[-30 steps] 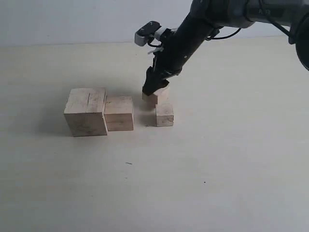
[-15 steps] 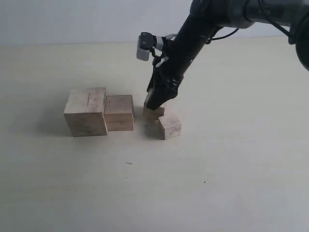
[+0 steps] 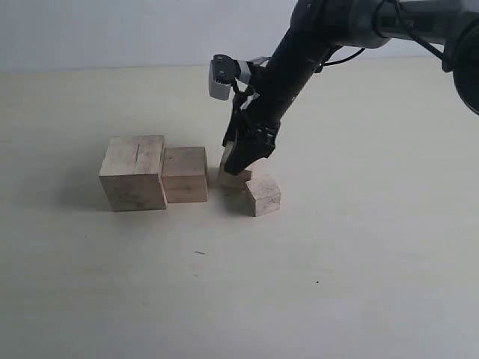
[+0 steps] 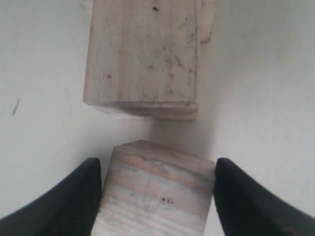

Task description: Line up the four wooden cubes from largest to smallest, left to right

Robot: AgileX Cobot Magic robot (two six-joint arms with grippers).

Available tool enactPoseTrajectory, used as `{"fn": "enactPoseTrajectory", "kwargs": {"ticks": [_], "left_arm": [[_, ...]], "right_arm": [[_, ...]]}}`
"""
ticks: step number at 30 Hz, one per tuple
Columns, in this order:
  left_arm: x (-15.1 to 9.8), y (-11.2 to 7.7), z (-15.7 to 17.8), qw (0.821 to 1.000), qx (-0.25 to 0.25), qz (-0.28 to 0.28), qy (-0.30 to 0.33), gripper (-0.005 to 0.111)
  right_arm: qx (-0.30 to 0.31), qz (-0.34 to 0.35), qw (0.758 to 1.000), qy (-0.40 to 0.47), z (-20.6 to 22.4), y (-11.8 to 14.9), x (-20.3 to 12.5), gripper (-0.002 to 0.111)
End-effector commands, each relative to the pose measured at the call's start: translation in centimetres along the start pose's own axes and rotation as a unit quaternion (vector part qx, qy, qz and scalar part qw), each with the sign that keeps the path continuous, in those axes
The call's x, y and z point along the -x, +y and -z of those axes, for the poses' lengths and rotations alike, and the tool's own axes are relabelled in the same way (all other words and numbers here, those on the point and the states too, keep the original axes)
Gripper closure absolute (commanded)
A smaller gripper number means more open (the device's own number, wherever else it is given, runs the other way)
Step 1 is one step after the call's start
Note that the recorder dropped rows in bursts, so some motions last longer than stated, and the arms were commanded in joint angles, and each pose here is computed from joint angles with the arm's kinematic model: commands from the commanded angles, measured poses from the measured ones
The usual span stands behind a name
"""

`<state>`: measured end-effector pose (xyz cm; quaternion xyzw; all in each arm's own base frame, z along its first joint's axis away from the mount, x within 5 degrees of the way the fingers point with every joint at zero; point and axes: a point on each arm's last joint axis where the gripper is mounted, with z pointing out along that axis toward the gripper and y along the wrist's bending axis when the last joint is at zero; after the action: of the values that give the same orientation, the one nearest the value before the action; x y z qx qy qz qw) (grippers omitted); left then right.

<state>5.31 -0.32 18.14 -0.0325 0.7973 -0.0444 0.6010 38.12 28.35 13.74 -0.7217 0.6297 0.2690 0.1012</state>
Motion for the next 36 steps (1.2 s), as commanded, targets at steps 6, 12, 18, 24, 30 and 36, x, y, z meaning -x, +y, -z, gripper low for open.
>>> {"fn": "enactPoseTrajectory", "kwargs": {"ticks": [6,12,18,24,30,36], "left_arm": [[-0.04,-0.02,-0.01,1.0,-0.003,-0.001,-0.003,0.107],[-0.04,-0.02,-0.01,1.0,-0.003,-0.001,-0.003,0.107],[-0.04,-0.02,-0.01,1.0,-0.003,-0.001,-0.003,0.107],[-0.04,-0.02,-0.01,1.0,-0.003,-0.001,-0.003,0.107],[-0.04,-0.02,-0.01,1.0,-0.003,-0.001,-0.003,0.107],[-0.04,-0.02,-0.01,1.0,-0.003,-0.001,-0.003,0.107]], "right_arm": [[0.007,-0.005,1.0,-0.03,-0.12,0.12,0.53,0.076],[0.007,-0.006,1.0,-0.03,-0.12,0.12,0.53,0.056],[0.007,-0.011,0.999,-0.03,-0.12,0.12,0.53,0.055],[0.008,-0.019,0.999,-0.031,-0.12,0.12,0.54,0.055],[0.008,-0.027,0.999,-0.031,-0.12,0.12,0.54,0.055],[0.015,-0.033,0.999,-0.032,-0.79,-0.04,0.21,0.055]]}}
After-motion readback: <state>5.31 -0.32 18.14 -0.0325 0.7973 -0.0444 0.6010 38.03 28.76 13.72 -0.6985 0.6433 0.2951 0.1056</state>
